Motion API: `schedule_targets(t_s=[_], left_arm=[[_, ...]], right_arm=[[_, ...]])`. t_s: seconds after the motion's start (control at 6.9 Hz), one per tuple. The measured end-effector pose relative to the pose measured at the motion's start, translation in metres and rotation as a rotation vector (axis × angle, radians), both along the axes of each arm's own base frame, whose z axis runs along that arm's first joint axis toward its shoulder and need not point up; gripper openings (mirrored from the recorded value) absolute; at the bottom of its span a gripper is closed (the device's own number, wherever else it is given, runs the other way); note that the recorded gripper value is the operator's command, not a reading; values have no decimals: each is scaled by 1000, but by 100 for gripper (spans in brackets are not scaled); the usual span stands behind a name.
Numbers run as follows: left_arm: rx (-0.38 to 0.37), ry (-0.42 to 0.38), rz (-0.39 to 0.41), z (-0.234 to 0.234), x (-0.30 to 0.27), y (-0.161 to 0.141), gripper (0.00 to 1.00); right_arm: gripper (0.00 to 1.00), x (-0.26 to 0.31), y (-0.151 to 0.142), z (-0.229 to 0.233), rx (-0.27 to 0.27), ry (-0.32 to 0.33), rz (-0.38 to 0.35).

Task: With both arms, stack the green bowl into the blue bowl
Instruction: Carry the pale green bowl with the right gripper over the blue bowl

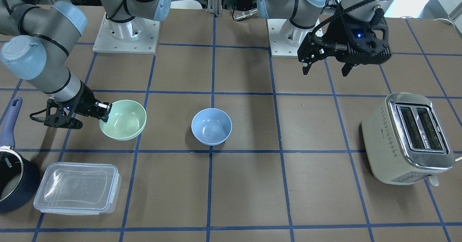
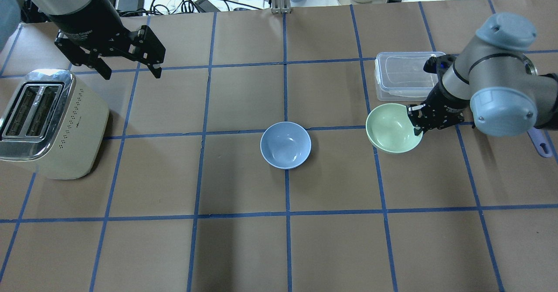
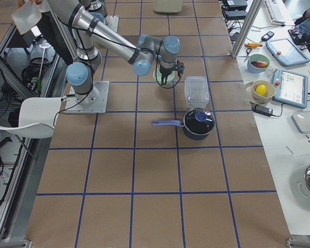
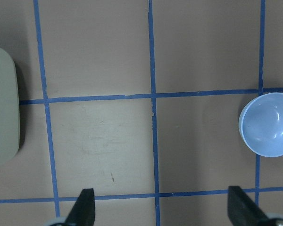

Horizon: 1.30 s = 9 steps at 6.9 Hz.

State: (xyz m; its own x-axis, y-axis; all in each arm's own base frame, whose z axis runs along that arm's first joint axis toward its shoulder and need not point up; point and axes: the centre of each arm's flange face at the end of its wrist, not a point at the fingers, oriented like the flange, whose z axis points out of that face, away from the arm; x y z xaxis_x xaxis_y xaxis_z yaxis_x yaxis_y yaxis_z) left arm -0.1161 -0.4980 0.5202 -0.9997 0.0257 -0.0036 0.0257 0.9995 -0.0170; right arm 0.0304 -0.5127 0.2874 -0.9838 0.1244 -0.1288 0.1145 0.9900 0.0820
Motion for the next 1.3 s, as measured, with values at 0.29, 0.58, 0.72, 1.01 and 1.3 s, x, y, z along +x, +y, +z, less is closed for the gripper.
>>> schedule_targets(t_s=[0.29, 0.58, 0.72, 1.01, 1.3], left_arm=[[-14, 0, 1, 5, 0, 2, 100], [-19, 0, 2, 7, 0, 4, 100], [-19, 0, 1, 7, -1, 5, 100], [-20, 0, 0, 7, -1, 6, 100], [-21, 0, 0, 8, -1, 5, 100]], right_arm=[[0, 74, -19, 43, -7, -30, -9], [0, 165, -11, 36, 10, -20, -58], [0, 201, -5, 22, 17, -11, -69], [0, 244, 2, -1, 25, -3, -76], [0, 259, 10, -20, 35, 16, -79]])
